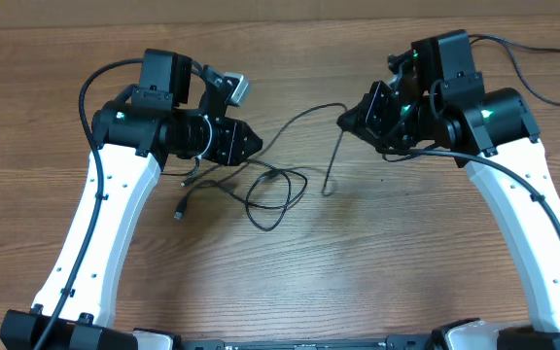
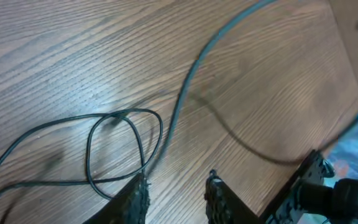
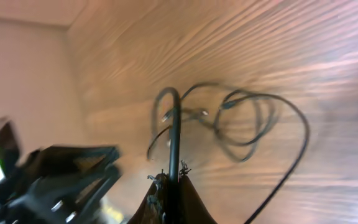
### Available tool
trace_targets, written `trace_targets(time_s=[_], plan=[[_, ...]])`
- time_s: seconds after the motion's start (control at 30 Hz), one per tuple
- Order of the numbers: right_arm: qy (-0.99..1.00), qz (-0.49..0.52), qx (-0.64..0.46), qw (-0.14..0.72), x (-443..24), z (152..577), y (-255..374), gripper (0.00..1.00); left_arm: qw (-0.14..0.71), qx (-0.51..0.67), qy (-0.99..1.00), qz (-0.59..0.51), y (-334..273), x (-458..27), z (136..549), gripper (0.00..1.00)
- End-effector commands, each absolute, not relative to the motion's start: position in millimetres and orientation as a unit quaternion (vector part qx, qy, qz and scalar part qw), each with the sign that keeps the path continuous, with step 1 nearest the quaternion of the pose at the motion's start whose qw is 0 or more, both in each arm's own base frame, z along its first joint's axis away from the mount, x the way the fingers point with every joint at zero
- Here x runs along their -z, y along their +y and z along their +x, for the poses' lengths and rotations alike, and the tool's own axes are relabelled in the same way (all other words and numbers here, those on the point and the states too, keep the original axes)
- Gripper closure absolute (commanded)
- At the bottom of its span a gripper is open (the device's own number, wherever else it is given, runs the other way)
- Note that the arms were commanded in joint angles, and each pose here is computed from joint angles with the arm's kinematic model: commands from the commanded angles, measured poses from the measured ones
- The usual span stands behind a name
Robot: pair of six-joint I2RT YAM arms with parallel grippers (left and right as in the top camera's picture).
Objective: Untangle cables
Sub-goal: 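Pull the grasped black cable out of the tangle with the right gripper toward the right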
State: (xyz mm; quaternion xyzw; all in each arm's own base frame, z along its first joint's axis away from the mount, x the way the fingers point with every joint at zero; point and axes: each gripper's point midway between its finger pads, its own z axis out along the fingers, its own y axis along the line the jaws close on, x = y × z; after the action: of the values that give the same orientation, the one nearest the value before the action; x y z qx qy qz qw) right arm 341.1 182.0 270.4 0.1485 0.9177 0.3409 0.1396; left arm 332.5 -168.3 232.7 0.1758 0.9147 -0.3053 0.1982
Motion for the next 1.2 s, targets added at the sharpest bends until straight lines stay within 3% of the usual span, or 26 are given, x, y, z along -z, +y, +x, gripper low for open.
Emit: trace_targets(time_s=[0.0,0.2,0.37,0.5,0.73,0.9,1.17], plan=[[0.929,0.152,-0.286,0.178,-266.4,349.3,163.8,0.96,0.201,0.309,0.912,0.18,-172.7,-240.5,332.2,0.65],[0.945,0.201,-0.164,0.198,-246.5,347.6,119.6,0.96,0.188,0.304,0.917,0.175,-170.1,-236.4,327.4,0.55],[0.939,0.26,-0.071,0.213,-238.6,342.5,82.4,0.96,0.187,0.303,0.918,0.175,-169.9,-236.2,327.1,0.38],[0.938,0.263,-0.054,0.219,-238.5,342.3,76.2,0.96,0.187,0.302,0.918,0.175,-169.6,-235.8,327.1,0.24],[0.941,0.251,-0.107,0.2,-240.7,340.8,95.7,0.96,0.183,0.256,0.936,0.161,-155.0,-224.9,330.0,0.14],[0.93,0.187,-0.211,0.235,-276.6,349.4,129.0,0.96,0.169,0.195,0.961,0.102,-132.6,-211.5,332.5,0.1],[0.88,0.15,-0.272,0.36,-384.2,344.7,124.2,0.96,0.153,0.17,0.969,0.088,-123.2,-205.6,326.7,0.03]])
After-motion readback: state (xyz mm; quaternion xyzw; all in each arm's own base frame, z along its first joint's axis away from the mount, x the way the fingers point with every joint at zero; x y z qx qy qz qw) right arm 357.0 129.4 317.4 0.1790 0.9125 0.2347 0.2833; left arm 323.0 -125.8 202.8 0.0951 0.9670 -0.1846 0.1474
